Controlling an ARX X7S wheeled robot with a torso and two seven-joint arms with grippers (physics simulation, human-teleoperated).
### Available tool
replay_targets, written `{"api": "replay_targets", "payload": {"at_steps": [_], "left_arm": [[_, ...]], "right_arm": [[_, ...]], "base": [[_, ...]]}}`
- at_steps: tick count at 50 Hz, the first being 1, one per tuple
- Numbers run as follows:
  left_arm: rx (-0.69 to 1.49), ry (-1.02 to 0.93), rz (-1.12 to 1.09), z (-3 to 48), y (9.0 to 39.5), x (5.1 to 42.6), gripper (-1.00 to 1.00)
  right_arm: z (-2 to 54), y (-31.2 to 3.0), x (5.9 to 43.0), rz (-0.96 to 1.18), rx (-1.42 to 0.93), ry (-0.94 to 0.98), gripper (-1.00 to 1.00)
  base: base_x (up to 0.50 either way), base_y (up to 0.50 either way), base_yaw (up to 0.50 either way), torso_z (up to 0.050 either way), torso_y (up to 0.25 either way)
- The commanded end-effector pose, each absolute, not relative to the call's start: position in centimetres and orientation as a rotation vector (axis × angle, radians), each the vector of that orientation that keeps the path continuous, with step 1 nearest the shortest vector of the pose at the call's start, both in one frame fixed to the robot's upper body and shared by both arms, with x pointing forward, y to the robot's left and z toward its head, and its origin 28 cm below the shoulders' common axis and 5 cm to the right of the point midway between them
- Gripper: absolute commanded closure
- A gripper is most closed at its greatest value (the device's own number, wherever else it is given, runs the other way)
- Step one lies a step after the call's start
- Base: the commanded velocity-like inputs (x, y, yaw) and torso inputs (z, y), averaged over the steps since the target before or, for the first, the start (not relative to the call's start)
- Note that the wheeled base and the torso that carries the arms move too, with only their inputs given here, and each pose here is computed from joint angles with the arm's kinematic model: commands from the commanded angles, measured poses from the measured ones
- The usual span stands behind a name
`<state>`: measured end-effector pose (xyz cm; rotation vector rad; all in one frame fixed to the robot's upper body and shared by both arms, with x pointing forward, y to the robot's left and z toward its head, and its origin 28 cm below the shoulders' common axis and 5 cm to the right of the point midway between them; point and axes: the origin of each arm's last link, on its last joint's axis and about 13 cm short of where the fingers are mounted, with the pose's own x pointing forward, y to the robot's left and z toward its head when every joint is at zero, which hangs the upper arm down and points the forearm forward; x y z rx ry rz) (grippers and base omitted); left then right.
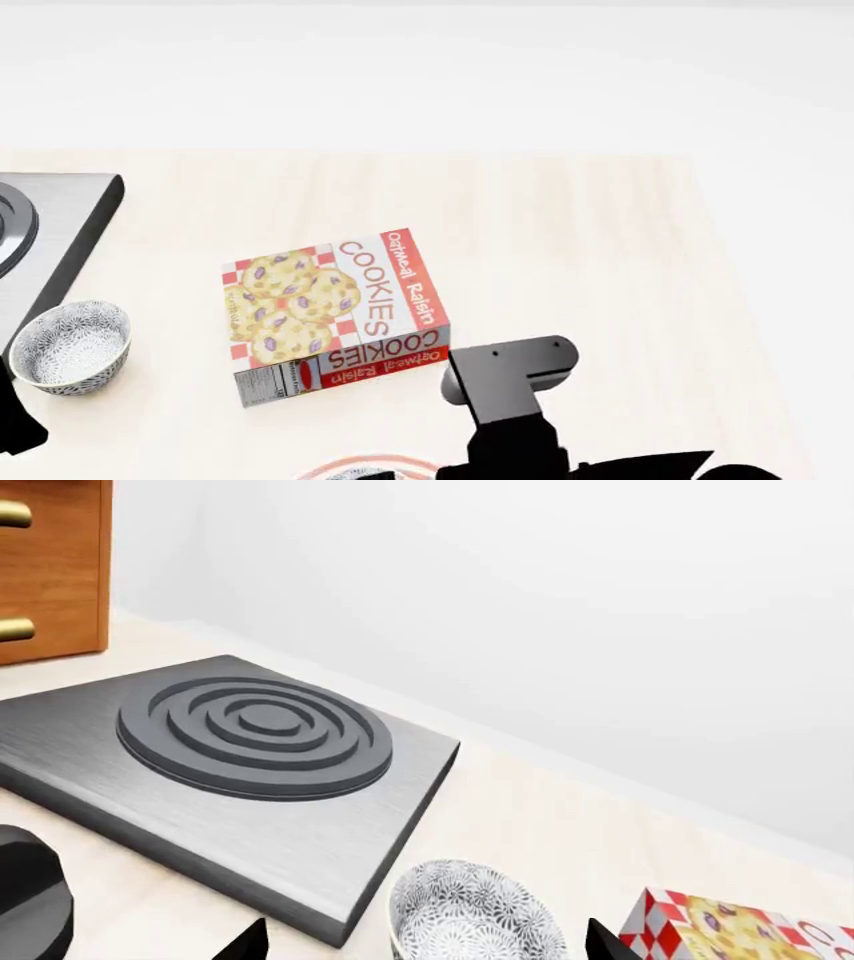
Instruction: Pick the akita bowl next to the plate and place it on the plate.
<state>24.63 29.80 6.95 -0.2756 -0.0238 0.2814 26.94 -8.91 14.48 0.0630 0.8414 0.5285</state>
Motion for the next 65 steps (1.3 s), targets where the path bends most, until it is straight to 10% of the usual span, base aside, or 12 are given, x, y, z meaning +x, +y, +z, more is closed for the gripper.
{"api": "replay_targets", "payload": {"at_steps": [1,65], "left_arm": [[-0.276,-0.024,0.281,6.9,29.8,24.6,-1.0],[-0.266,-0.027,0.279,7.0,29.7,24.6,-1.0]], "right_arm": [[16.7,-9.2,26.1,0.539,0.003,0.759,-1.0],[12.6,-12.8,22.4,-0.12,0.024,-0.053,-1.0]], "base": [[0.0,0.0,0.0,0.0,0.0],[0.0,0.0,0.0,0.0,0.0]]}}
